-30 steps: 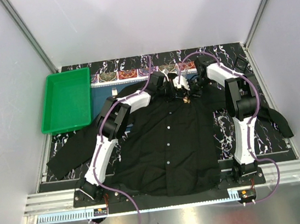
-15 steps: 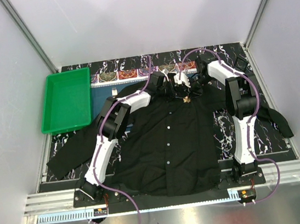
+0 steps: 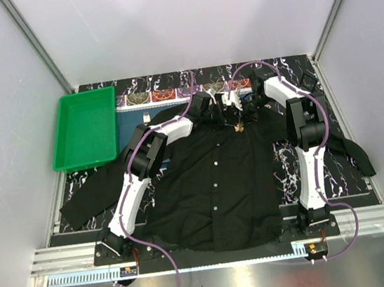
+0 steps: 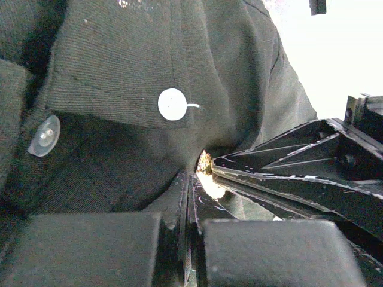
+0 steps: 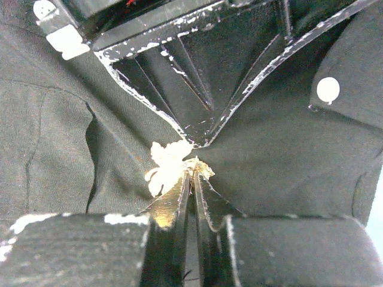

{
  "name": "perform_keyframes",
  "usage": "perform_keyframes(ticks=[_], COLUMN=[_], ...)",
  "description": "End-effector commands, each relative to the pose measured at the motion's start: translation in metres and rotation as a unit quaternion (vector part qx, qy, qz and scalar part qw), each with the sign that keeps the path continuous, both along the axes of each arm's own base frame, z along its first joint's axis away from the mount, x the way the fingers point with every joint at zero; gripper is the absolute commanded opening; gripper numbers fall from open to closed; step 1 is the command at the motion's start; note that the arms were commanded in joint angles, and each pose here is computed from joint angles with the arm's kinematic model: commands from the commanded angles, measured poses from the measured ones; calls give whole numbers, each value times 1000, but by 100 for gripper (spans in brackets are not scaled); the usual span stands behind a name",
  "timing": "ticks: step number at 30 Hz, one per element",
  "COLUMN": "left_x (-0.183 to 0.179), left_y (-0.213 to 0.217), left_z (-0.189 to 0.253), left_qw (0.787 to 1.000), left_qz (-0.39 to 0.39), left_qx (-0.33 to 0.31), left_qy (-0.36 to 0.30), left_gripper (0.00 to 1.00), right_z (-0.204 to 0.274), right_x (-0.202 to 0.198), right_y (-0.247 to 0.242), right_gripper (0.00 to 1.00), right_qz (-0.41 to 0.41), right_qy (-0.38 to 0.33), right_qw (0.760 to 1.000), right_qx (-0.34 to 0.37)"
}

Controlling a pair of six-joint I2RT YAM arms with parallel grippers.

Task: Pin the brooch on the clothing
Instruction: Pin the brooch to the clothes.

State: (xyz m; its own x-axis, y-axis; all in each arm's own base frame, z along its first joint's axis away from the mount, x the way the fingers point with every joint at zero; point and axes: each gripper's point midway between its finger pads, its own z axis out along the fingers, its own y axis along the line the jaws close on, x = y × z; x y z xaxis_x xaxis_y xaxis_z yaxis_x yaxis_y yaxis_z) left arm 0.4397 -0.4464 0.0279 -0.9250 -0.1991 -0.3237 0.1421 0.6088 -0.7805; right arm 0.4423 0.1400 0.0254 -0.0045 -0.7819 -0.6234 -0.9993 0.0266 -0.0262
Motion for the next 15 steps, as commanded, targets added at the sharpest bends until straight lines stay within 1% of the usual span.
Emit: perform_keyframes(ticks=[1, 7, 9, 10, 13, 15], left_x=[-7, -8, -9, -8, -8, -9], left_y=[3, 3, 4, 4, 4, 3], left_z=[-14, -14, -15, -14, -14, -15], left_qw=[1000, 1000, 1000, 1000, 1000, 1000], left_qz=[-1, -2, -2, -1, -2, -3], left_qx=[27, 27, 28, 26, 26, 26], left_qy=[10, 11, 11, 11, 12, 12], left_gripper=[0, 0, 0, 0, 0, 0], right_z=[6, 8, 9, 8, 13, 17], right_x=[-1, -2, -2, -3, -1, 0], right_y=[7, 8, 9, 8, 9, 10], right_gripper=[10, 3, 7, 15, 19, 19], right_qz=[8, 13, 13, 12, 15, 15], right_qy=[2, 1, 1, 2, -8, -12], right_qw=[1000, 1000, 1000, 1000, 1000, 1000], right_qx=[13, 16, 14, 13, 15, 17])
